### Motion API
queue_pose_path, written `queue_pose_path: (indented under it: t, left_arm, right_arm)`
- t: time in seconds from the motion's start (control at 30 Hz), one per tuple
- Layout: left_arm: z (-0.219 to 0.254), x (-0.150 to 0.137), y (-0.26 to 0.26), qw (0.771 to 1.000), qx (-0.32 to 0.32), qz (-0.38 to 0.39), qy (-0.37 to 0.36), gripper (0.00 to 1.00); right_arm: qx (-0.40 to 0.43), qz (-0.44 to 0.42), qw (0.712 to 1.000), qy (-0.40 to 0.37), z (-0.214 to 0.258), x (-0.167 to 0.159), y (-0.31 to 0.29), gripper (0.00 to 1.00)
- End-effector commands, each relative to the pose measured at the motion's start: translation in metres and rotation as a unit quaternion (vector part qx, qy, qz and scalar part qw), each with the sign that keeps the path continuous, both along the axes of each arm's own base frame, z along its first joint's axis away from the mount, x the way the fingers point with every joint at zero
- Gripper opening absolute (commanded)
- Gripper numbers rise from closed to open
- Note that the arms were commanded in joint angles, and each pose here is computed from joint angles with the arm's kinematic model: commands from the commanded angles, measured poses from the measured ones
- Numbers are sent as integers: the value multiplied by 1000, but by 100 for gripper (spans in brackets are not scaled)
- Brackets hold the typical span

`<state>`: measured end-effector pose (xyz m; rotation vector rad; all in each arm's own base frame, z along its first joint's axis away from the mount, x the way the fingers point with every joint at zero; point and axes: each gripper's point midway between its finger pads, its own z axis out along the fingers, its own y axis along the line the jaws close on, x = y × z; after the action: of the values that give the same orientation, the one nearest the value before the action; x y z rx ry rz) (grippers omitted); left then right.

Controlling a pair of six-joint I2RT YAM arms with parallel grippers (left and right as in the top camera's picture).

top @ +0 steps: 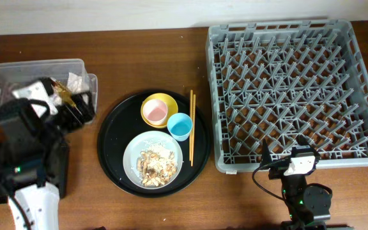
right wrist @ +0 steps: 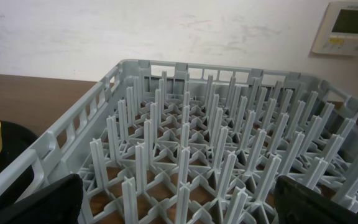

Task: Sort waste into correct bins and load items into the dishwasher rack
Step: 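Carry the gold wrapper left and release it into the clear bin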

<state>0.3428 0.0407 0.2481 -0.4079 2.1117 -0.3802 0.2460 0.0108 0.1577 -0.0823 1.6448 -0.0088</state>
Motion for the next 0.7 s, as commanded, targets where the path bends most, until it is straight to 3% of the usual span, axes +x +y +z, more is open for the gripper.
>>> queue_pose_path:
  t: [0.0,0.1,0.3,0.4,0.5,0.67]
  left_arm:
    - [-30,-39,-30,993,-66,-44,90,99]
    - [-57,-68,-42,978,-105,-42,177,99]
    - [-60,-78,-52,970,-130,-55,198,99]
    - [-71,-80,-24,973,-77,12,217,99]
    - [-78,-84,-1,962,-79,111,238,99]
    - [-82,-92,-2,957,-78,114,255,99]
  right_arm:
    - [0,-5,1000,3,-3,0,-2,98]
    - [0,-5,1000,3,-3,0,-2,98]
    - [0,-5,1000,3,-3,0,-2,98]
    - [0,-5,1000,3,-3,0,-2,98]
    - [0,-5,1000,3,-3,0,-2,98]
    - [0,-5,1000,3,-3,0,-2,98]
